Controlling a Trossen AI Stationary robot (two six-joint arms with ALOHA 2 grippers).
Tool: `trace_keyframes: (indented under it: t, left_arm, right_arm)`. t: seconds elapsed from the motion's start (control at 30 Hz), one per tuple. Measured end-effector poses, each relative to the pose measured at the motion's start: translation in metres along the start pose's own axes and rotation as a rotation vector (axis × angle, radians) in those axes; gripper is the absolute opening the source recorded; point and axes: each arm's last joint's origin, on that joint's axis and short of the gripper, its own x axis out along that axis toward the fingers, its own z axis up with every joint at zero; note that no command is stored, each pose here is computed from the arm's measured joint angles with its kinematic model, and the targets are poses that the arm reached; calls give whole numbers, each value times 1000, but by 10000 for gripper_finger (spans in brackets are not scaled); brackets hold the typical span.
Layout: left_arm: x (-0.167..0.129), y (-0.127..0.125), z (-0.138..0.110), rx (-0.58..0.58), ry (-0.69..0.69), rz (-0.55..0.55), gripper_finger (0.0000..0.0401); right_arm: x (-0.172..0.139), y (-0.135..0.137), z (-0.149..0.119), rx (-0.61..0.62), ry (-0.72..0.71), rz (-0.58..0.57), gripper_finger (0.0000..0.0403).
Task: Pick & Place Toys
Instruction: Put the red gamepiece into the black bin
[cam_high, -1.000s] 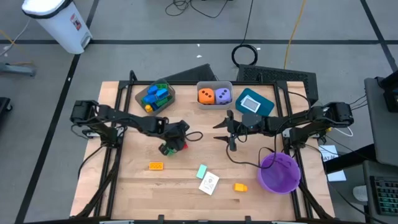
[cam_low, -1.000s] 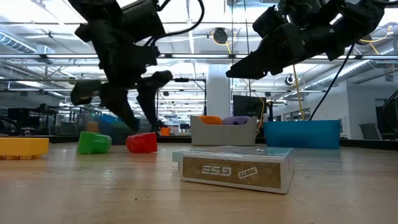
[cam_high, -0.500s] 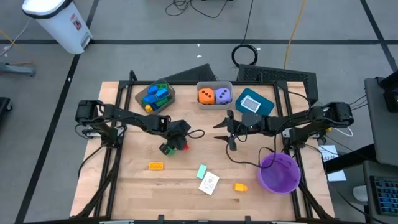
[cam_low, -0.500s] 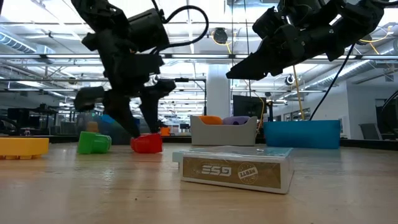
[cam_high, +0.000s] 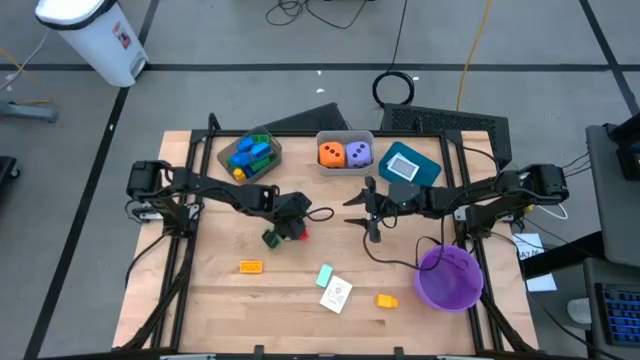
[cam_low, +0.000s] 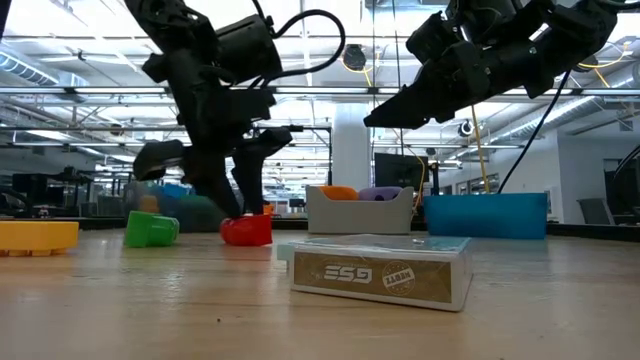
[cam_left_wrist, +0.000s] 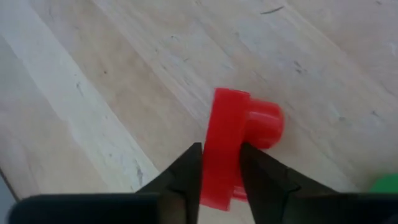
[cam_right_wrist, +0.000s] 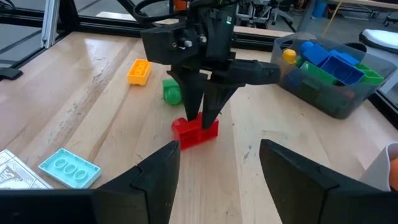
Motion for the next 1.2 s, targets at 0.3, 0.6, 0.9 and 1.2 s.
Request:
trace_keyframes:
  t: [0.3, 0.6, 0.9, 1.2]
  left_arm:
    - [0, 1, -1, -32, -1, 4, 68]
    - [-13, 5, -1, -121, -30, 38, 50]
    - [-22, 11, -2, -187, -7, 127, 35]
    - [-42, 25, 16, -298, 15, 164, 118]
  right_arm:
    - [0, 0, 0, 0, 4, 1, 212]
    - [0, 0, -1, 0, 5, 0, 212]
    - [0, 0, -1, 0, 7, 1, 212]
    - [0, 0, -1, -1, 12, 1, 212]
